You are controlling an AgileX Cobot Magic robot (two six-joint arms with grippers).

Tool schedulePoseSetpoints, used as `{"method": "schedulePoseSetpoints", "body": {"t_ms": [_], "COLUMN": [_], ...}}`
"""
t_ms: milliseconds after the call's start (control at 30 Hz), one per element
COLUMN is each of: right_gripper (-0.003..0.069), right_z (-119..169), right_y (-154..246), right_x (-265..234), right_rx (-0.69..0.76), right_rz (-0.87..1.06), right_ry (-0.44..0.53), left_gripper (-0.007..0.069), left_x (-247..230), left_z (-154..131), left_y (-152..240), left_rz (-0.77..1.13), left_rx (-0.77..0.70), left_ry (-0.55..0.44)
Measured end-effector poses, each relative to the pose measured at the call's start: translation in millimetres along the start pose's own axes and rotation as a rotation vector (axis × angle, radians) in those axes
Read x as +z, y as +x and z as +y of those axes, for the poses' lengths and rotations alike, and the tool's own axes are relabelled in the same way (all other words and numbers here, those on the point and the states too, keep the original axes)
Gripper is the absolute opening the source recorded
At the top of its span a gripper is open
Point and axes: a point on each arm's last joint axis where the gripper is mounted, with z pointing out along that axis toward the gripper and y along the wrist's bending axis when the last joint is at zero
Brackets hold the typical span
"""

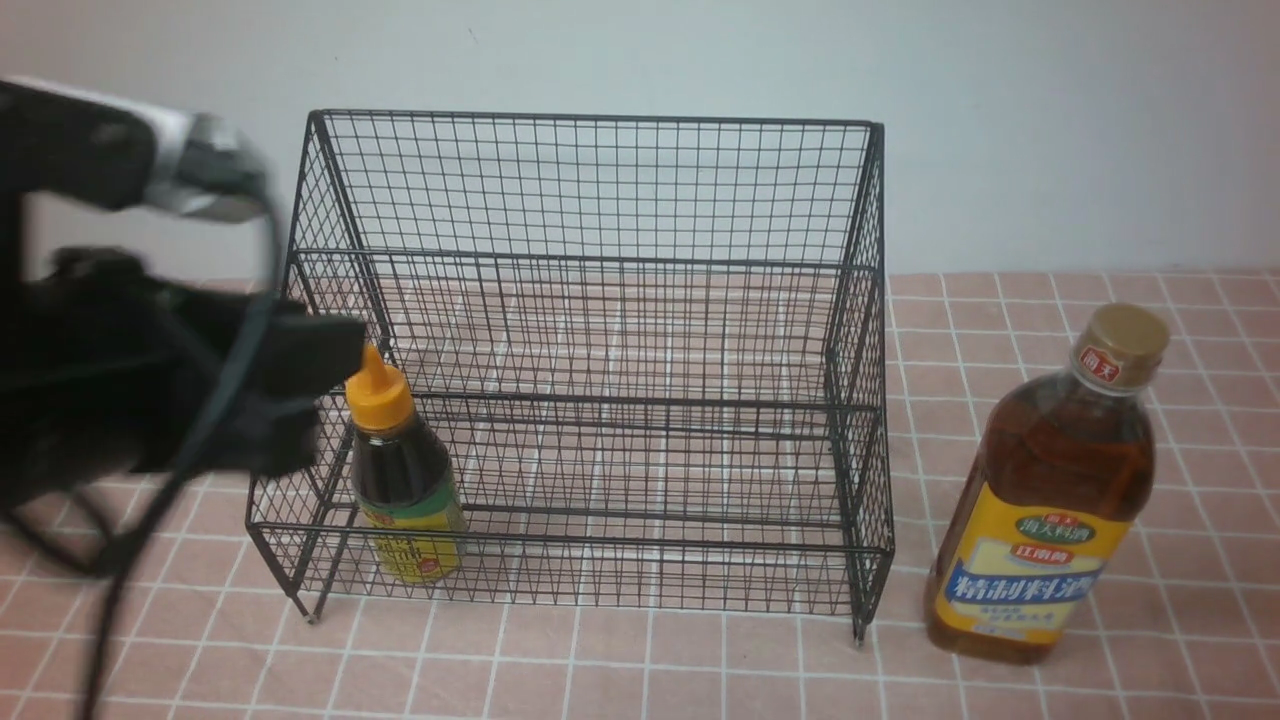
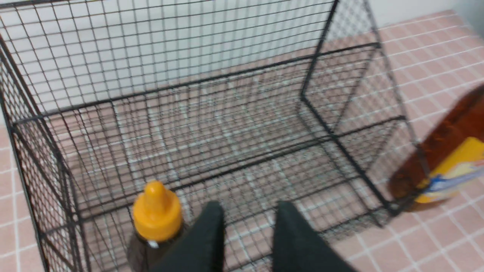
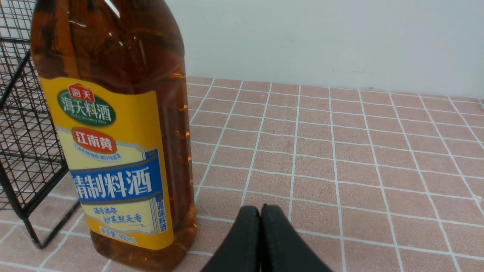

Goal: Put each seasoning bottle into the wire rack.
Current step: Use the right arm to grab the condiment bottle closest to it

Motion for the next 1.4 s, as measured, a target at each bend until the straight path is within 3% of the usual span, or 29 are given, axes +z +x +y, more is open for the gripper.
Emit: {"method": "schedulePoseSetpoints", "body": {"t_ms": [100, 167, 467, 867, 1033, 1067, 1167, 1233, 1400], "right_gripper": [-0.0014, -0.0014, -0.0014, -0.0014, -0.0014, -0.0014, -0.0014, -0.0014, -0.0014], "right_z": [0, 0, 0, 0, 0, 0, 0, 0, 0], "right_y": [0, 0, 0, 0, 0, 0, 0, 0, 0], "right_x": [0, 0, 0, 0, 0, 0, 0, 0, 0], "right_rx": [0.000, 0.000, 0.000, 0.000, 0.000, 0.000, 0.000, 0.000, 0.000], "right_rz": [0.000, 0.000, 0.000, 0.000, 0.000, 0.000, 0.000, 0.000, 0.000], "right_ry": [0.000, 0.000, 0.000, 0.000, 0.000, 0.000, 0.000, 0.000, 0.000], "left_gripper": [0.0022, 0.0000, -0.0007, -0.0007, -0.0007, -0.0007, -0.0007, -0.0007, -0.0007], "left_x": [-30, -51, -122, -147, -138, -131, -121, -105, -74], "left_z": [-8, -14, -31, -33, -26, -21, -13, -5, 10], "left_y": [2, 4, 15, 27, 44, 57, 76, 106, 158], "left_rz": [-0.056, -0.109, -0.353, -0.439, -0.420, -0.403, -0.381, -0.345, -0.233], "left_rx": [0.017, 0.037, 0.110, 0.173, 0.122, 0.093, 0.063, 0.032, 0.019], "left_ry": [0.013, 0.018, 0.021, -0.031, -0.125, -0.194, -0.275, -0.350, -0.411]}}
